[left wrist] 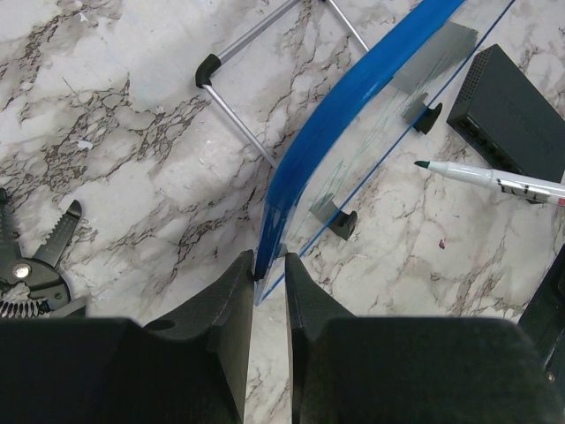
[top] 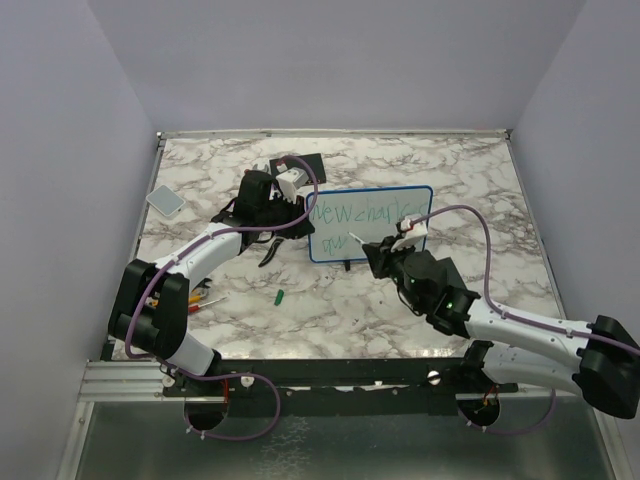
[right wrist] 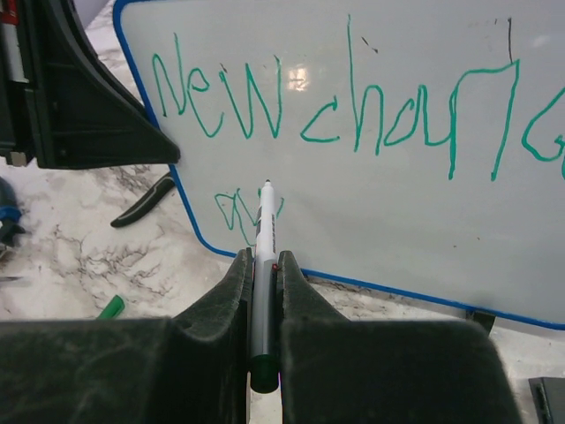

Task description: Write a sentence on the whiteboard

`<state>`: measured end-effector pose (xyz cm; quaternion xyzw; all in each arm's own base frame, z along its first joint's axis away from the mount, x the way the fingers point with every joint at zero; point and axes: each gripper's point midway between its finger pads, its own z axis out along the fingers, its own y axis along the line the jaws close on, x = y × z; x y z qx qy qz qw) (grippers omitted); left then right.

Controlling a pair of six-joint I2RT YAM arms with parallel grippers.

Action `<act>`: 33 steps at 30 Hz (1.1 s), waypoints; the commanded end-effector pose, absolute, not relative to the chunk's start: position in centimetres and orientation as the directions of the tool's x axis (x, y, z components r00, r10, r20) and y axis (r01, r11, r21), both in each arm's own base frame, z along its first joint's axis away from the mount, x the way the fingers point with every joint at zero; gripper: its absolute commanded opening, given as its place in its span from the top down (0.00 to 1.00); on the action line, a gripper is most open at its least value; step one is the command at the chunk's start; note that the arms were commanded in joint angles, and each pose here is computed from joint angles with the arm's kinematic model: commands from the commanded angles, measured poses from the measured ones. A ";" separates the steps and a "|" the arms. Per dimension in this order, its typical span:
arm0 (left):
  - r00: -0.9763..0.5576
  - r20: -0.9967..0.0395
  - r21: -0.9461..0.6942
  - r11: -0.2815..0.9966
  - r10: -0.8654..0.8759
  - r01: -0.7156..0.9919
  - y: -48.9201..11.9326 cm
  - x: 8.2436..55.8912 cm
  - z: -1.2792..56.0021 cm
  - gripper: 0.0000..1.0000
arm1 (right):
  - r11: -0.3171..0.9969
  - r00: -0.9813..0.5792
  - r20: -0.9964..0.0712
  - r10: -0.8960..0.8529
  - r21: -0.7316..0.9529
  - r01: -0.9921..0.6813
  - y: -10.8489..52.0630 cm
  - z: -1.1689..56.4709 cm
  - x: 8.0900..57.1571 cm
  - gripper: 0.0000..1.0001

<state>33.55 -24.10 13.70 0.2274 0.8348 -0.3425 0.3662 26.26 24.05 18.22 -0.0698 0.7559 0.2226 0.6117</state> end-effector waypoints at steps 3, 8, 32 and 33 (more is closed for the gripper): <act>-0.598 -0.794 -0.391 0.658 0.114 0.644 -24.4 33.8 15.5 0.80 | 0.933 -0.299 -0.947 0.119 0.209 -0.292 22.5 14.9 26.4 0.99; -0.597 -0.795 -0.390 0.657 0.113 0.645 -24.4 33.8 15.5 0.80 | 0.940 -0.300 -0.947 0.117 0.203 -0.275 22.3 14.3 26.6 0.99; -0.595 -0.795 -0.390 0.656 0.114 0.646 -24.4 33.7 15.6 0.80 | 0.933 -0.281 -0.957 0.073 0.165 -0.320 23.8 14.5 27.3 0.99; -0.595 -0.795 -0.390 0.655 0.114 0.647 -24.4 33.7 15.6 0.80 | 0.931 -0.294 -0.954 0.066 0.165 -0.327 24.0 14.0 27.2 0.99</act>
